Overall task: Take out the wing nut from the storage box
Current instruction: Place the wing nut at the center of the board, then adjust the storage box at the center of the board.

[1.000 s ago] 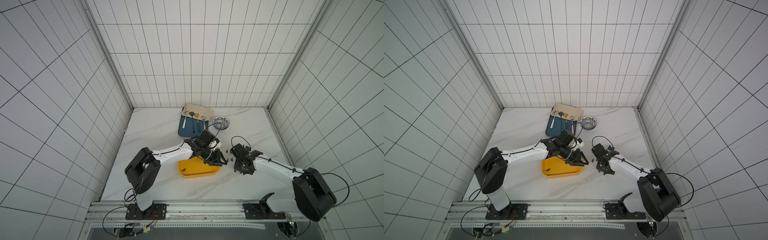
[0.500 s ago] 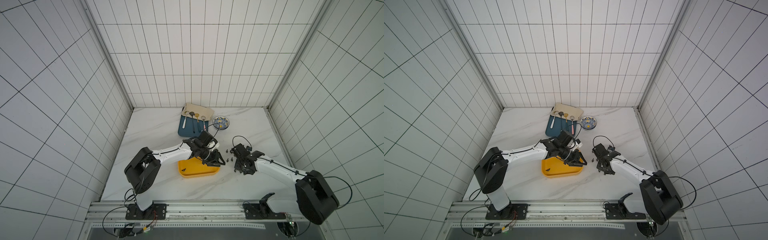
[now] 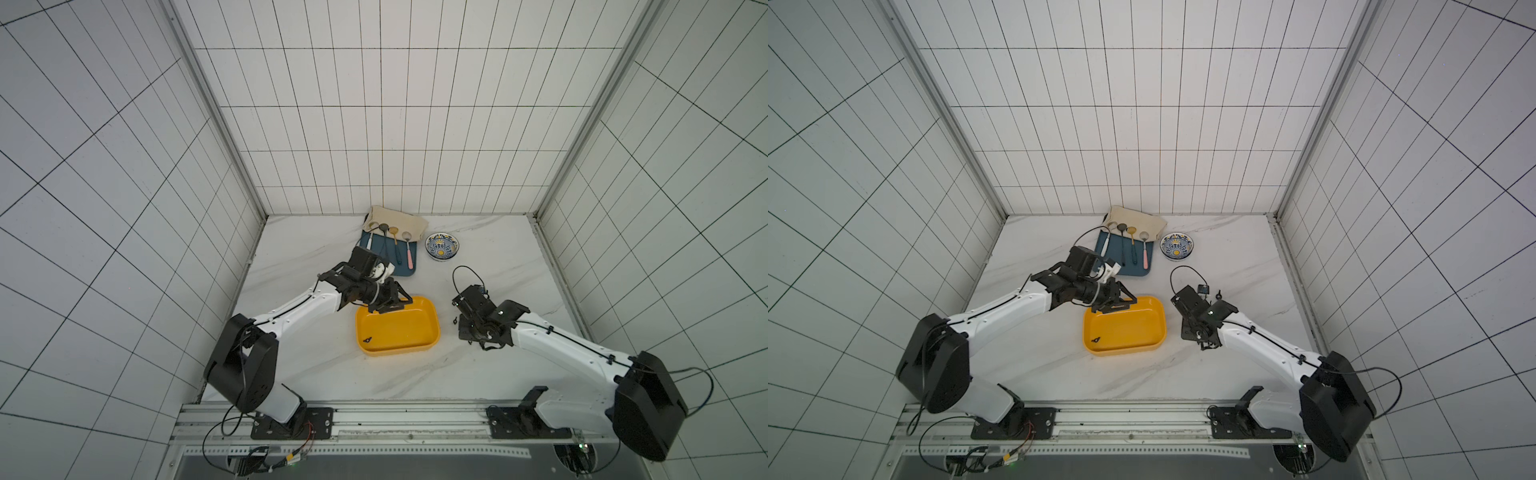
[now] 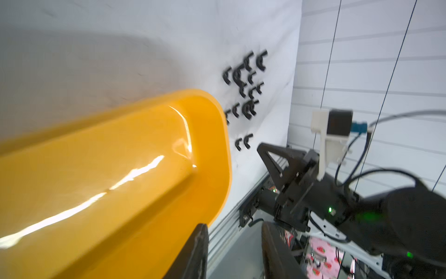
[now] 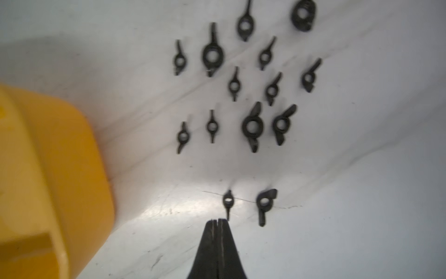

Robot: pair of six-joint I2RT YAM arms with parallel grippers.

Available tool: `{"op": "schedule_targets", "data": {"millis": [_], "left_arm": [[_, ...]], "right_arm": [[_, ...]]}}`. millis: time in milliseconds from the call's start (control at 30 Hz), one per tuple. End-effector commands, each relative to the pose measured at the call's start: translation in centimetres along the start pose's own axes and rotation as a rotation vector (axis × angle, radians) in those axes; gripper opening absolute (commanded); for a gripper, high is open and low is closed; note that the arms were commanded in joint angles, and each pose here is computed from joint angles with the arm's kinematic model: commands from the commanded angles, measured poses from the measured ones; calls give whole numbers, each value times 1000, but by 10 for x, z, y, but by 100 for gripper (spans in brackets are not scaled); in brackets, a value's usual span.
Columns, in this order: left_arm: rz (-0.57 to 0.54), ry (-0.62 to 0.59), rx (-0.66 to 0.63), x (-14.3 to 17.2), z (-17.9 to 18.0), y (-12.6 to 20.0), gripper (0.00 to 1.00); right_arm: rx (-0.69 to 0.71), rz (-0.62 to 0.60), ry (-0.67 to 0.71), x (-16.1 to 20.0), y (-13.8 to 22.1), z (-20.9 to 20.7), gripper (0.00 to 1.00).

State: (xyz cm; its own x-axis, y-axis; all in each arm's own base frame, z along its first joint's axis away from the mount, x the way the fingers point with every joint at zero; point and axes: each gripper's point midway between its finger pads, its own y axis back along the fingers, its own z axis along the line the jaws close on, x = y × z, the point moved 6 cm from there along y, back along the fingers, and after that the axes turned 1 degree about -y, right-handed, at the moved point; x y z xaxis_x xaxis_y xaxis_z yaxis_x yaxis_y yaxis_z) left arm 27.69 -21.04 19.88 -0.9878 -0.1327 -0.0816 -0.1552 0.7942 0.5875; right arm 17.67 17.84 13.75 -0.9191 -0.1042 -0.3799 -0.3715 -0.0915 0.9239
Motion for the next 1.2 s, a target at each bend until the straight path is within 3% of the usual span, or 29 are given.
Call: {"op": "schedule_targets", "data": {"millis": [0, 200, 467, 600, 767, 967, 1067, 1167], "left_arm": [[-123, 104, -92, -11, 43, 42, 39], [-291, 303, -125, -6, 97, 89, 39], [-337, 395, -179, 24, 120, 103, 38], [-333, 442, -188, 40, 127, 102, 38], [-303, 494, -175, 62, 136, 95, 34], [-296, 578, -261, 91, 144, 100, 15], [-303, 573, -286, 101, 142, 101, 0], [-253, 582, -325, 113, 142, 93, 0]], "right_arm": [[-154, 35, 255, 9, 18, 59, 0], [-423, 130, 638, 43, 51, 146, 0], [-489, 240, 773, 55, 31, 196, 0], [-462, 205, 794, 46, 27, 201, 0], [-397, 76, 674, -9, 34, 182, 0], [-268, -31, 408, -98, 22, 115, 0], [-213, -20, 314, -124, 13, 84, 0], [-204, -2, 249, -143, -1, 67, 0]]}}
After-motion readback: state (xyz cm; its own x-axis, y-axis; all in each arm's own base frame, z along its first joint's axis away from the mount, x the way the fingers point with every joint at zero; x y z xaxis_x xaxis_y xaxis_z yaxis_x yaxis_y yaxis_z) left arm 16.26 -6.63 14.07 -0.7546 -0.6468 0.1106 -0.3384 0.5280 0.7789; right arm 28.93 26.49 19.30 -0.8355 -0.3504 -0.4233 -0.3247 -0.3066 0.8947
